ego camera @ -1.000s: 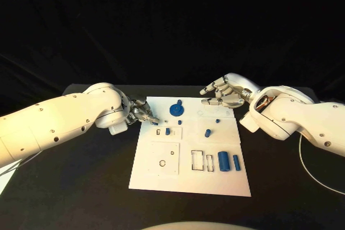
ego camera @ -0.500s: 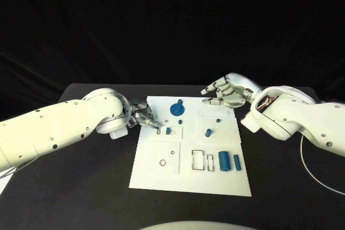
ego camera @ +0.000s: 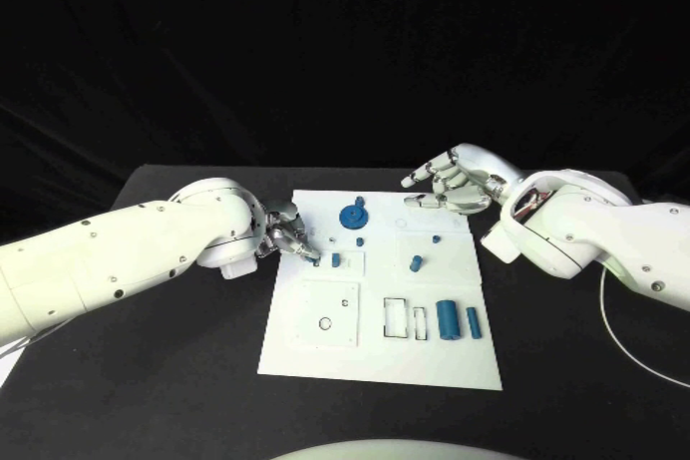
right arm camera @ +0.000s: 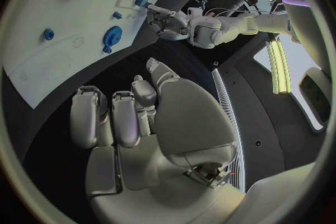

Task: Assemble the parts on the task board

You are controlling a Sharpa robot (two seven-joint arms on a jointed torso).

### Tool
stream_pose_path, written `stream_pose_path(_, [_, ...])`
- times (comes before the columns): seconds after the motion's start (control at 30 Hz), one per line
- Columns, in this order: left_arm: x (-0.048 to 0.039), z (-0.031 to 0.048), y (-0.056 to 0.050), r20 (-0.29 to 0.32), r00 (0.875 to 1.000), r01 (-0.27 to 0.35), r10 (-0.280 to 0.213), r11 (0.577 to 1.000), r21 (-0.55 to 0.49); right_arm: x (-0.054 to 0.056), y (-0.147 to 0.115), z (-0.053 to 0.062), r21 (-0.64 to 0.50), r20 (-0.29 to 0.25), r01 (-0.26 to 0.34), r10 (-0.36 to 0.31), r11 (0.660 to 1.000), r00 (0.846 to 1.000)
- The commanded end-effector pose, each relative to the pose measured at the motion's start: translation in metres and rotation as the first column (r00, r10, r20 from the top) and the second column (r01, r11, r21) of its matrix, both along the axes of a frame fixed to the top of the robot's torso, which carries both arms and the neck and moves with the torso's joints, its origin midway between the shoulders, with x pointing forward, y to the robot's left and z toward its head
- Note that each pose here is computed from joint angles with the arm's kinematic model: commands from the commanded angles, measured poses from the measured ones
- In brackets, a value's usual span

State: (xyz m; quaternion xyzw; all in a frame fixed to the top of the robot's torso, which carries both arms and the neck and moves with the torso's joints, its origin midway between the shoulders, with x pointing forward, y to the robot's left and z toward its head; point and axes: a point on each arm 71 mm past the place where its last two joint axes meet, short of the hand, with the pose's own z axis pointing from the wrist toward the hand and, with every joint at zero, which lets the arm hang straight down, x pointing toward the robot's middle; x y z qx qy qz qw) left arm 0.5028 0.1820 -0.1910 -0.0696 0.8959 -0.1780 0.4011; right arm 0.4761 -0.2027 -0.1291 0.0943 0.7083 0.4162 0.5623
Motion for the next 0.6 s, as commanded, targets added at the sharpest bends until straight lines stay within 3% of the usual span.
stream_pose_path(0.03, [-0.0021,-0.003,-0.0007,-0.033,0.999,0.028,-0.027,0.999,0.045,-0.0008,0.0011,-0.0004,-0.003,-0.002,-0.015,0.015,1.0,1.0])
stream_pose_path(0.6, [-0.0023,-0.0038,-0.0043,-0.035,0.999,0.026,-0.024,0.998,0.051,-0.0011,0.0014,-0.0004,-0.001,-0.001,-0.016,0.016,1.0,1.0])
